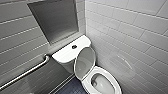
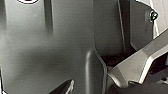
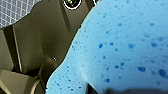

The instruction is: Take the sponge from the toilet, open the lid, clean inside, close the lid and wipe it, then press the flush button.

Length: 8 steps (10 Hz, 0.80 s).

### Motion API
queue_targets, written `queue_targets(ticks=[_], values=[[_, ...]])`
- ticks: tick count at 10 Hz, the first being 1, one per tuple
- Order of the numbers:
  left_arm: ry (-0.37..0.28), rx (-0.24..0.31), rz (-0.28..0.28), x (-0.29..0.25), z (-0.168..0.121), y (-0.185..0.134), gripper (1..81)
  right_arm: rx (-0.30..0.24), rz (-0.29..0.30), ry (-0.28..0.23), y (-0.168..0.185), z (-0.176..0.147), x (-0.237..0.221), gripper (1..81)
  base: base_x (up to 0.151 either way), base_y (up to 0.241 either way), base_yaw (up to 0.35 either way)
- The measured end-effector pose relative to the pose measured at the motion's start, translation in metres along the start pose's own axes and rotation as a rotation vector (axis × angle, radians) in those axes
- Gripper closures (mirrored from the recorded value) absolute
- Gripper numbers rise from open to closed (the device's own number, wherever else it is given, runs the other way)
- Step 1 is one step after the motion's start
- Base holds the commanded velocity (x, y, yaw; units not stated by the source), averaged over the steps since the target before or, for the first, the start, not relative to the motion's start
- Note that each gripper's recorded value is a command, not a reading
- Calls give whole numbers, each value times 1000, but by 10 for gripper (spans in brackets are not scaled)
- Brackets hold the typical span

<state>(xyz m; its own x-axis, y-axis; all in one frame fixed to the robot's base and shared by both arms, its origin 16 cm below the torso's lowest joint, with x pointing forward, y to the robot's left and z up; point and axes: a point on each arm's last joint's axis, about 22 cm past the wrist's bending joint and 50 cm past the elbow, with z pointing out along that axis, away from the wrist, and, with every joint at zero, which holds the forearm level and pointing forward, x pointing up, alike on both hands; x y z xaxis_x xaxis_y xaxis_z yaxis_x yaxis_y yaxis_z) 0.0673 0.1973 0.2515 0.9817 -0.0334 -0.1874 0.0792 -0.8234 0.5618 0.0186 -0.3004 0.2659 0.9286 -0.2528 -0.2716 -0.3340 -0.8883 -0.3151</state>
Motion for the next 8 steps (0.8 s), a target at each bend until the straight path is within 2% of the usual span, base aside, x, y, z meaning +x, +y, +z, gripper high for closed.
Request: queue_targets(ticks=[2,3,4,5,6,8], values=[[39,-61,17,36,-13,-1,10,-36,6,-38,-1,12,-42,811,0,0,0],[53,-56,27,50,-16,-6,10,-55,2,-62,1,13,-66,811,0,0,0],[55,-48,29,53,-17,-10,10,-80,-26,-82,3,15,-86,811,0,0,0],[49,-36,25,47,-19,-15,10,-90,-68,-88,-1,18,-95,811,0,0,0],[40,-12,16,40,-22,-25,10,-93,-78,-84,-5,22,-97,811,0,0,0],[10,81,-7,15,-31,-57,10,-87,-68,-98,-12,24,-98,811,0,0,0]])
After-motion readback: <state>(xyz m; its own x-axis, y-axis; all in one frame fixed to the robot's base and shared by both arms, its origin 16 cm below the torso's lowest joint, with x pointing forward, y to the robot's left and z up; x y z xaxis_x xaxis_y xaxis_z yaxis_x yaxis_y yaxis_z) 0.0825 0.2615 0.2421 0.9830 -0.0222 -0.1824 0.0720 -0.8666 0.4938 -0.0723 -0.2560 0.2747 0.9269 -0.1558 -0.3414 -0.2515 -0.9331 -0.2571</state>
